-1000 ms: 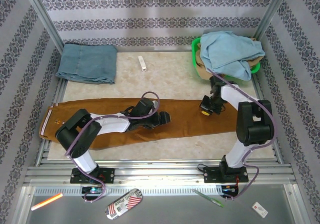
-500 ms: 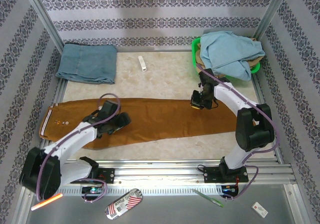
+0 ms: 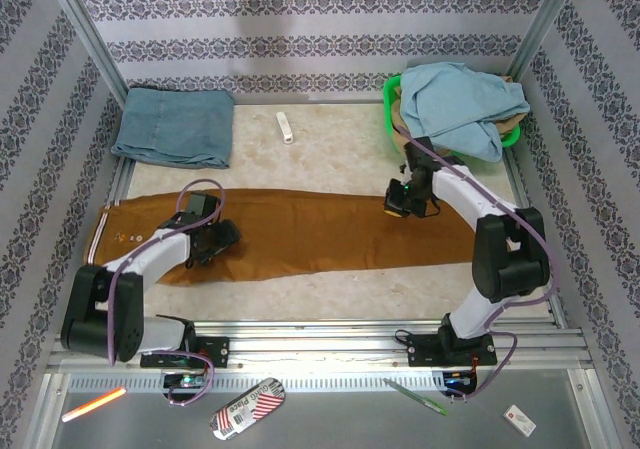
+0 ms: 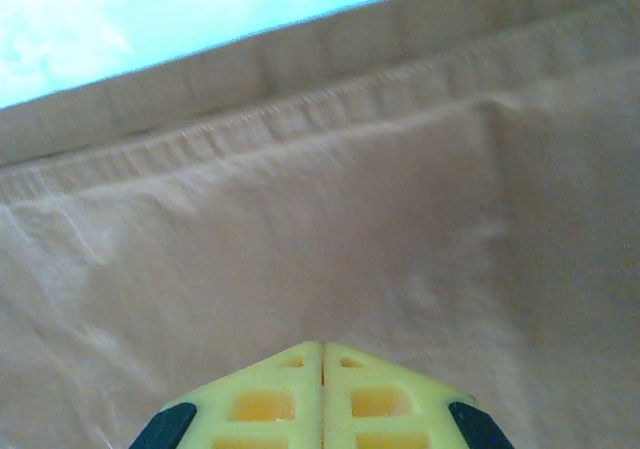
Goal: Fold and stack the trousers
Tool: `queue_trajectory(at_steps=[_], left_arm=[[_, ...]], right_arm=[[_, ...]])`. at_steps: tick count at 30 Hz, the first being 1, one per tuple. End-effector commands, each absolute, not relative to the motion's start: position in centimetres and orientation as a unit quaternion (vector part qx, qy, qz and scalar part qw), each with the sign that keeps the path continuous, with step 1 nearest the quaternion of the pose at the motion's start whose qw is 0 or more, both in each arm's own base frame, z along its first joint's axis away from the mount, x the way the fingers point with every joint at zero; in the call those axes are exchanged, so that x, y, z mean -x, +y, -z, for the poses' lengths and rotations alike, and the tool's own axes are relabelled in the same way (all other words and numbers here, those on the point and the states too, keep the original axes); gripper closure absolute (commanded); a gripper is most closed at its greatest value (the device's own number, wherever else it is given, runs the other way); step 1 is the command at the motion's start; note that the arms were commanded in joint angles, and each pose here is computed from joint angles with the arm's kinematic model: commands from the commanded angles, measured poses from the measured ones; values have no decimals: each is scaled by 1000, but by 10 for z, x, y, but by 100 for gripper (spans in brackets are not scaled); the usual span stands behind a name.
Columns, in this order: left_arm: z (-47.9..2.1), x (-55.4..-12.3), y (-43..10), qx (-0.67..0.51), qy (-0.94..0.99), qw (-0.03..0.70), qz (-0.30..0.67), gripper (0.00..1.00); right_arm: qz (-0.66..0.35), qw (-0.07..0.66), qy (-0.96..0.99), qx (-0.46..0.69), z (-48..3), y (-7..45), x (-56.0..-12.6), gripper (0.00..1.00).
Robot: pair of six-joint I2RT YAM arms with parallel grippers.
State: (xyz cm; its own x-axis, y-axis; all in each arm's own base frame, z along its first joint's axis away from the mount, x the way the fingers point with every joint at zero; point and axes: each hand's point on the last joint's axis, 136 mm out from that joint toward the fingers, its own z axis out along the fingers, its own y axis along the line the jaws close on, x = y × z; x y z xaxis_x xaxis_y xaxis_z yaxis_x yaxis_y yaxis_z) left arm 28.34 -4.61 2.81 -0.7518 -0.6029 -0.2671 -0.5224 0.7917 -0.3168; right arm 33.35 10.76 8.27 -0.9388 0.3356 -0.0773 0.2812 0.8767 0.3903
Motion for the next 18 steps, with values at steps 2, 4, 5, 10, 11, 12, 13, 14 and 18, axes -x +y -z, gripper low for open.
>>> queue_trajectory(at_steps=[2,4,5,10,11,12,13,14,18], left_arm=[[-41,-333,-67,234,931,228,164,25],[-38,-342,-74,217,935,220,172,26],[-37,-345,-73,211,939,216,165,26],[-61,-337,-44,212,943,241,87,25],[-72,-333,-41,216,940,250,81,26],[-82,-331,-41,221,938,256,80,27],[-90,-329,-46,219,938,258,80,27],[-98,-329,-56,209,939,261,78,27],[-116,-340,-155,109,950,274,105,26]], right_arm=[[-195,82,961,-180,-90,82,-319,93],[-197,84,958,-190,-89,75,-316,93],[-196,83,958,-194,-88,72,-313,93],[-191,87,956,-206,-87,63,-307,93],[-189,88,956,-207,-87,62,-306,93],[-187,90,955,-211,-86,59,-306,93],[-185,91,955,-215,-85,57,-306,93],[-185,94,954,-218,-85,56,-307,93],[-187,95,951,-227,-83,54,-312,91]])
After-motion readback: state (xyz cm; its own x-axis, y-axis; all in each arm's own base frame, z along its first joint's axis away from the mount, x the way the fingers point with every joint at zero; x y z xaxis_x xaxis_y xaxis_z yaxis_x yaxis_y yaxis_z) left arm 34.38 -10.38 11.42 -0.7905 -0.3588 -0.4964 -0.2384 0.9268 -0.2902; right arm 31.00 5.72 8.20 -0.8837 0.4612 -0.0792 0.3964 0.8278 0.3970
